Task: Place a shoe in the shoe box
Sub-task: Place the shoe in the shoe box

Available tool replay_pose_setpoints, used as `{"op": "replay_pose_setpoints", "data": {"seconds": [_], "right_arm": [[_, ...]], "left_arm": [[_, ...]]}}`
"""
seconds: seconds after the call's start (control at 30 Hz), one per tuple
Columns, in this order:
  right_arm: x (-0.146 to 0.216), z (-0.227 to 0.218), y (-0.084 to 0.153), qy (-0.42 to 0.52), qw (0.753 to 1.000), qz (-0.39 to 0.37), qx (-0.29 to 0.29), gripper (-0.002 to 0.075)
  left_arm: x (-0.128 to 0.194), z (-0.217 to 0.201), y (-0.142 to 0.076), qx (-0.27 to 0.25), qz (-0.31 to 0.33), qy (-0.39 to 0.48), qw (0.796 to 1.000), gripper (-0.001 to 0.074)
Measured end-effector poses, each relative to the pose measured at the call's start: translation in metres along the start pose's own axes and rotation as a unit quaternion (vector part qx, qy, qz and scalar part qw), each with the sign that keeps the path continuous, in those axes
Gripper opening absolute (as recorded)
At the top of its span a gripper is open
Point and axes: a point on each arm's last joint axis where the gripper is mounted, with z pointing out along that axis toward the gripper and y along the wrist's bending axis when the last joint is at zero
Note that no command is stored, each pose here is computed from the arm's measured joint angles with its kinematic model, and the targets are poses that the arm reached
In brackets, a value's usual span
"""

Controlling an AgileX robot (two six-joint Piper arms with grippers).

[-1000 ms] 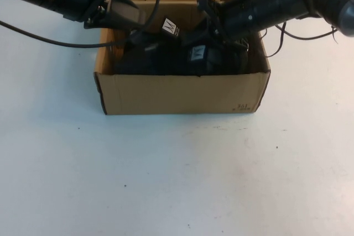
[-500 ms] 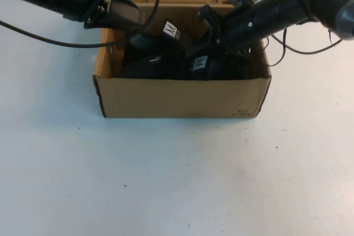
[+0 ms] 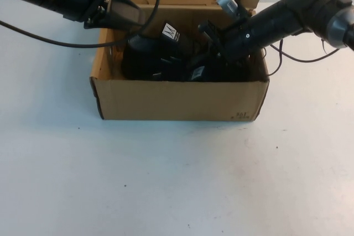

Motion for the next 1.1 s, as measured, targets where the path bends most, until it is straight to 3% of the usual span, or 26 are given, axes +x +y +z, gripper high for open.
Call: {"op": "replay_pose_setpoints", "data": {"seconds": [0.23, 0.4, 0.5, 0.73, 0.8, 0.97, 1.1], "right_arm": [[-0.005, -0.014, 0.022, -0.016, 0.999, -0.042, -0.014, 0.0303], [-0.010, -0.030, 0.042, -0.039, 0.995, -0.089, -0.003, 0.0332], [-0.012, -0.041, 0.051, -0.061, 0.990, -0.125, 0.023, 0.0289], [-0.010, -0.063, 0.060, -0.089, 0.977, -0.169, 0.096, 0.0052], [-0.009, -0.068, 0.061, -0.095, 0.972, -0.178, 0.117, 0.0016], [-0.002, -0.091, 0.072, -0.120, 0.957, -0.208, 0.166, -0.0010], [0.012, -0.122, 0.095, -0.160, 0.937, -0.240, 0.196, -0.0013]], "left_arm": [[0.000, 0.000, 0.000, 0.000, 0.000, 0.001, 1.000, 0.0296], [0.000, 0.000, 0.000, 0.000, 0.000, 0.001, 1.000, 0.0262], [0.000, 0.000, 0.000, 0.000, -0.002, 0.001, 1.000, 0.0213], [-0.001, -0.004, -0.005, -0.001, 0.003, -0.004, 1.000, 0.0099], [-0.001, -0.007, -0.008, -0.006, 0.007, -0.004, 1.000, 0.0080], [-0.001, -0.019, -0.018, -0.024, 0.020, -0.006, 1.000, 0.0033], [-0.001, -0.030, -0.028, -0.039, 0.035, -0.008, 0.999, 0.0010]]}}
